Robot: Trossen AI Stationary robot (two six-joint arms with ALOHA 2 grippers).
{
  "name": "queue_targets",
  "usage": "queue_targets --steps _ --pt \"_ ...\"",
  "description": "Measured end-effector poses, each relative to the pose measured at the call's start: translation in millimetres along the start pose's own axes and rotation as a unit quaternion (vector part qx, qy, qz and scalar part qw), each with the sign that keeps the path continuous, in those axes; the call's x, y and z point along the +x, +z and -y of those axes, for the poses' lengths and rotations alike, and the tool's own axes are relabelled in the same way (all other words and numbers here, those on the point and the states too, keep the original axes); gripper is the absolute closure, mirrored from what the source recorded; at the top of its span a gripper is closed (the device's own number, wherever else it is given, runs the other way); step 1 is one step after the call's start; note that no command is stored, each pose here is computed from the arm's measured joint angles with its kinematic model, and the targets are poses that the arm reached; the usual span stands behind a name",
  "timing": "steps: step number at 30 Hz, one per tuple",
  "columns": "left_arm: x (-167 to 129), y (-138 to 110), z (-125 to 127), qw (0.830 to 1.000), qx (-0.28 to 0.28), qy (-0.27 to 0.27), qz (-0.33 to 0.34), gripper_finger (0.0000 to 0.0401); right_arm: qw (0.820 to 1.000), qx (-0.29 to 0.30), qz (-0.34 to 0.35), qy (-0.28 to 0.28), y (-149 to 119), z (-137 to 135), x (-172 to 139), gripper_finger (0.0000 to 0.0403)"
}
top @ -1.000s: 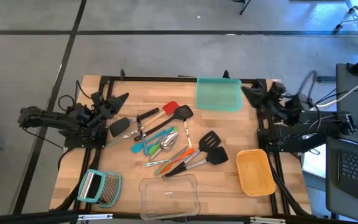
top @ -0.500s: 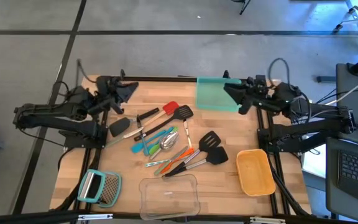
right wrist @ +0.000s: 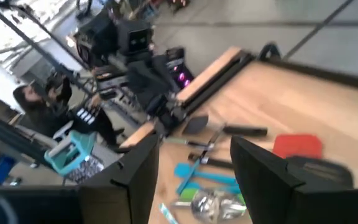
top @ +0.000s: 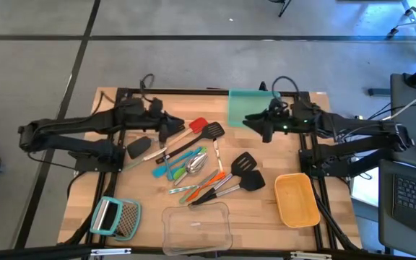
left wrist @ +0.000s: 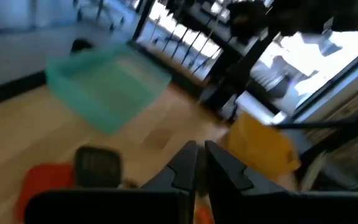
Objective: Pick & Place Kitchen Items
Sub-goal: Put the black spatula into the green bin
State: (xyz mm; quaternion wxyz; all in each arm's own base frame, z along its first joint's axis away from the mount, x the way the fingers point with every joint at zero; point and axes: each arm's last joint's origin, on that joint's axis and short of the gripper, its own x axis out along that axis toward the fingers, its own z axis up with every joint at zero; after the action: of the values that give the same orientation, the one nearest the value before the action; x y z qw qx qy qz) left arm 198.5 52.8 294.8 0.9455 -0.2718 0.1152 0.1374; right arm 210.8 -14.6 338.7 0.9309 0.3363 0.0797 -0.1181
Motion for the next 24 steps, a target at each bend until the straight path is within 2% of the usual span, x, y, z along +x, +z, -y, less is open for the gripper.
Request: queue_targets --steps 4,8,12,17,20,24 --pt "12.7 -17.2 -20.3 0.993 0.022 0.073 -0.094 0.0377 0.999 0.009 -0.034 0.006 -6.7 1.6 12.0 0.0201" --pt "24.1 -30.0 -32.1 0.981 0.038 0.096 -0.163 0.0377 0.998 0.009 -0.061 0.009 -12.3 3.3 21.1 0.0201" --pt "36.5 -39.2 -36.1 0.975 0.054 0.098 -0.194 0.0377 0.996 0.023 -0.089 0.014 -18.0 5.0 30.0 0.0201" --pt "53.5 -50.3 -43.4 0.968 0.045 0.108 -0.221 0.0377 0.993 0.025 -0.118 0.014 -25.3 7.5 40.4 0.0201" --pt "63.2 -57.3 -48.6 0.964 0.019 0.13 -0.232 0.0374 0.991 0.025 -0.129 0.015 -28.4 8.5 44.4 0.0201" --pt "79.9 -68.9 -57.3 0.957 -0.02 0.137 -0.254 0.0349 0.988 0.036 -0.151 0.022 -32.2 9.4 48.6 0.0201"
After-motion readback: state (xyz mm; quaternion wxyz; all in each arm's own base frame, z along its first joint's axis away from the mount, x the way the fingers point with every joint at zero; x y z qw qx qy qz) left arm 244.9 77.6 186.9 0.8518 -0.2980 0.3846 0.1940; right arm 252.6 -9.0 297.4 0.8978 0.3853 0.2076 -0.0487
